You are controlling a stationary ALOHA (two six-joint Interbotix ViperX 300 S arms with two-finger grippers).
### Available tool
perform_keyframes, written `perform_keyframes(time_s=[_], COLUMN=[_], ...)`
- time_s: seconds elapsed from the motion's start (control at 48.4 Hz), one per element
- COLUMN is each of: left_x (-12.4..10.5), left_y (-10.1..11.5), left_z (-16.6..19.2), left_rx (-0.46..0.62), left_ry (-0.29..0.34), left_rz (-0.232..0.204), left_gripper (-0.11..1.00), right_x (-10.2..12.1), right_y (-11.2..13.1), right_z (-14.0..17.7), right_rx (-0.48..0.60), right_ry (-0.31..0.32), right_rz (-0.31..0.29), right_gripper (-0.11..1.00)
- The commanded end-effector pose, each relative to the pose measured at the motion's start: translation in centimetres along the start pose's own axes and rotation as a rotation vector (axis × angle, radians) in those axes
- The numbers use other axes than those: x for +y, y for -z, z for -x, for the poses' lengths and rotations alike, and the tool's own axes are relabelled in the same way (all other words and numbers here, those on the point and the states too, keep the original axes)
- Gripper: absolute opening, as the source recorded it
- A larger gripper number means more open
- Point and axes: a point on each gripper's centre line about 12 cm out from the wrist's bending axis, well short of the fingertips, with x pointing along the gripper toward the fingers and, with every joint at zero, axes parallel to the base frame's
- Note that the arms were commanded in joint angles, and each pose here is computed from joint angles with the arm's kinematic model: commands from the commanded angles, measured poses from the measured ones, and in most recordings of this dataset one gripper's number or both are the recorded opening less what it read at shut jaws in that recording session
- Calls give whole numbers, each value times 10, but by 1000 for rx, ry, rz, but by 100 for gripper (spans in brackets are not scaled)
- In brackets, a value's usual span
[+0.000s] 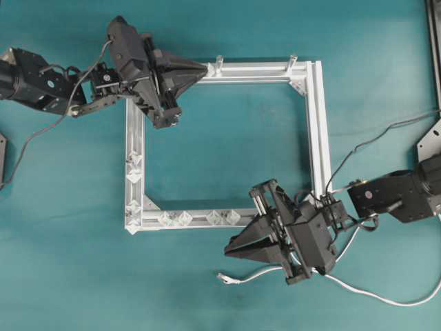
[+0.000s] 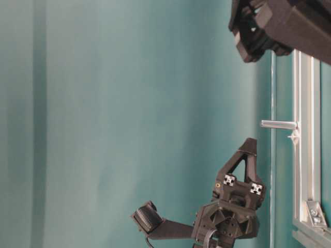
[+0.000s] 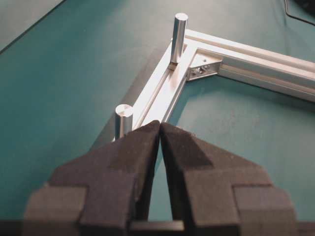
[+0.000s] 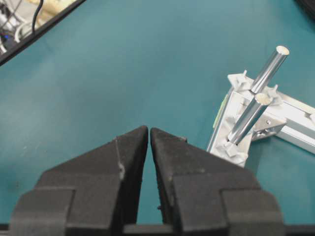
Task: Move the cable alternately left and right between 8 closely spaced pins so it hooks onto each one.
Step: 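Move the left arm aside and lower the right gripper toward the cable plug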
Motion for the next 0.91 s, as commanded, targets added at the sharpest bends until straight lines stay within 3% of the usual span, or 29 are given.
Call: perform_keyframes(time_s=[0.0, 0.145, 0.372, 0.599, 0.888], left_x=[-4, -1, -5, -22, -36], left_y=[-37, -56, -65, -74, -68], left_z=[4, 15, 33, 58, 92], left_rx=[-88, -93, -17, -6, 31], left_ry=[30, 21, 36, 90, 146], left_rz=[-49, -97, -144, -148, -142], left_gripper=[15, 0, 0, 0, 0], right_x=[2, 3, 5, 21, 48], right_y=[-8, -2, -7, -39, -47], right_z=[-2, -4, -9, -20, -24], right_rx=[-23, 27, 36, 38, 290], right_ry=[-6, -7, -23, -59, -104], right_rz=[-1, -4, 16, 35, 49], right_gripper=[19, 0, 0, 0, 0])
